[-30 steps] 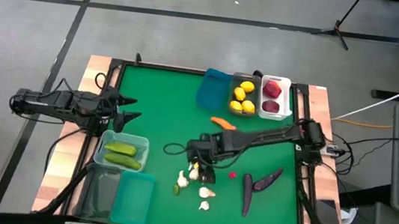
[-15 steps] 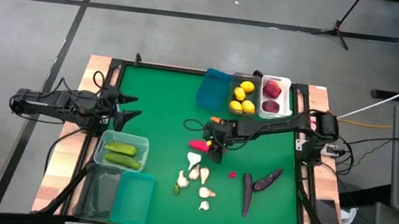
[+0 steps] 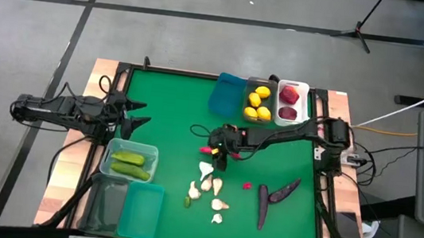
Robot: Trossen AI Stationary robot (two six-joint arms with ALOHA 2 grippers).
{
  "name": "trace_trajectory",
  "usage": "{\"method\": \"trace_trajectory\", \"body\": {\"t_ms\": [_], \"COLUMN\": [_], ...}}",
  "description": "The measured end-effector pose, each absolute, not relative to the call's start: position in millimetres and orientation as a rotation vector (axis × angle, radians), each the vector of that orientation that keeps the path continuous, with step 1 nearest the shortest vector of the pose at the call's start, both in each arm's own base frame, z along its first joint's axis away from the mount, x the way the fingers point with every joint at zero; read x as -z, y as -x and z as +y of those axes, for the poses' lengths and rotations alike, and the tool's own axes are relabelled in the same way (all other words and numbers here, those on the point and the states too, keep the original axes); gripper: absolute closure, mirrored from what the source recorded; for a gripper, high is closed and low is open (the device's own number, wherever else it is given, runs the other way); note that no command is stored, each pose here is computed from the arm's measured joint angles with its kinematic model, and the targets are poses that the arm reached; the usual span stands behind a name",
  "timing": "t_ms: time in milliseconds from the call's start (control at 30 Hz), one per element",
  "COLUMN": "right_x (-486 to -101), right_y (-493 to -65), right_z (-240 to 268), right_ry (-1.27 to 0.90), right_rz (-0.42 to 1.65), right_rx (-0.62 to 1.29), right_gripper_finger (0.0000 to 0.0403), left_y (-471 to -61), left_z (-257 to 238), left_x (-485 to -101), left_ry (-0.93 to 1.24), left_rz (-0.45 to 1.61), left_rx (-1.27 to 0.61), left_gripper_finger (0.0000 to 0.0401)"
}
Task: Sort produce into baskets
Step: Put the red chili paper into the blue bin
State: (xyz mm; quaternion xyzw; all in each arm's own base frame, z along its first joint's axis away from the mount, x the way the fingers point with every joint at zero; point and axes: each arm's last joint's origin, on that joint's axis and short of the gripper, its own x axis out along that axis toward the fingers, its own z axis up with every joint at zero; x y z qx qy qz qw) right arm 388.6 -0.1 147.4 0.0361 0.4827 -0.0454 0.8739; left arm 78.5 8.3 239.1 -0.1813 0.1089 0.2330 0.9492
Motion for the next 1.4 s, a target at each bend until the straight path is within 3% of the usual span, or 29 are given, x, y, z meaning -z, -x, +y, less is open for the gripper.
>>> {"method": "trace_trajectory", "body": {"t_ms": [300,600,900,1100,1400], "right_x": [-130,-140,-174,-216,-247], "right_y": [-390,-386,-406,-426,-432], "right_z": [-22,-23,-25,-27,-53], "right_ry": [-0.074,-0.106,-0.044,0.065,0.162], "right_rz": [1.06,1.049,0.972,0.864,0.822], "right_rx": [0.028,0.072,0.084,0.083,0.098], "right_gripper_finger": [0.0136,0.0289,0.029,0.0264,0.028], "left_y": [-78,-78,-78,-78,-78], "left_z": [9,9,9,9,9], "left_x": [-239,-239,-239,-239,-239], "left_ry": [0.367,0.365,0.368,0.371,0.389], "left_rz": [0.218,0.219,0.218,0.218,0.214], "left_rx": [-0.483,-0.483,-0.483,-0.484,-0.485], "left_gripper_finger": [0.0072,0.0072,0.0072,0.0072,0.0072]}}
